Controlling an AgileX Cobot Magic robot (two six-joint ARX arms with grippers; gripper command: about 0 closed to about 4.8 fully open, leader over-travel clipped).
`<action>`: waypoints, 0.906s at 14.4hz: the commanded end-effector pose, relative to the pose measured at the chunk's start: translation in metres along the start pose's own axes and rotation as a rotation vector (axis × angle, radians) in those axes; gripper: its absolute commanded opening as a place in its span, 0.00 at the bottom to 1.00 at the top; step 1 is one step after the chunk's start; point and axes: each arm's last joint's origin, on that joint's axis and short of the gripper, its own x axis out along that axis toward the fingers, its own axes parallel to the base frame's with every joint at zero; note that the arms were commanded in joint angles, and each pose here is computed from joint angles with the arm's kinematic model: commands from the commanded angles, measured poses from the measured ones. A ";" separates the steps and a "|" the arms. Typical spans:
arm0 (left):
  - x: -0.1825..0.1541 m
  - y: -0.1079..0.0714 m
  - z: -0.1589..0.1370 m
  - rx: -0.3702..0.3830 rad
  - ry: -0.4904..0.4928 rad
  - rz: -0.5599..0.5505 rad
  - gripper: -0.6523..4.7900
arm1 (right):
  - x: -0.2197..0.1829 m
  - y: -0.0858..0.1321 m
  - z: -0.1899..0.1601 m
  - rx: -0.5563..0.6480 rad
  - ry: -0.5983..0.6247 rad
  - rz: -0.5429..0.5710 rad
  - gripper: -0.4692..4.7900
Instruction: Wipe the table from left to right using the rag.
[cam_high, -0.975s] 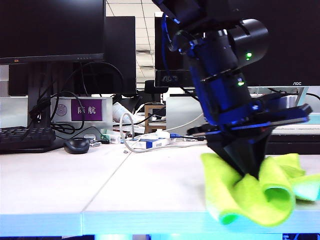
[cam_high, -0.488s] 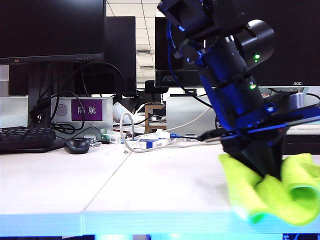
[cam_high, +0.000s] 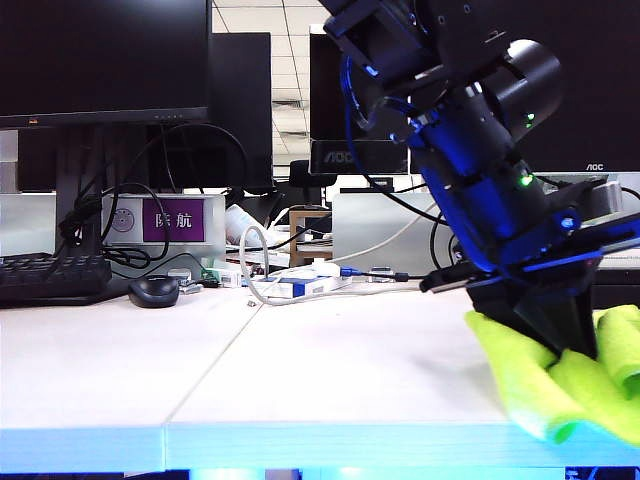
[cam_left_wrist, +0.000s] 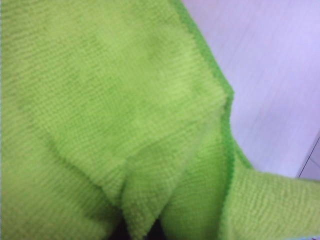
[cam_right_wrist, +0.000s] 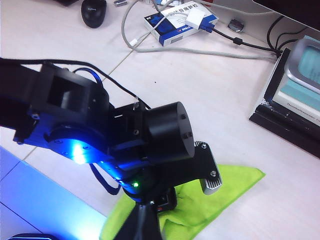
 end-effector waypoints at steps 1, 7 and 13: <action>0.020 -0.002 -0.012 -0.023 0.063 -0.032 0.11 | -0.001 0.000 0.001 0.015 -0.013 -0.002 0.08; 0.034 -0.016 0.001 -0.043 0.037 -0.104 0.11 | -0.001 0.000 0.001 0.012 -0.009 -0.002 0.08; 0.054 -0.031 0.029 -0.070 -0.015 -0.173 0.11 | -0.002 -0.001 -0.001 0.003 0.008 -0.005 0.08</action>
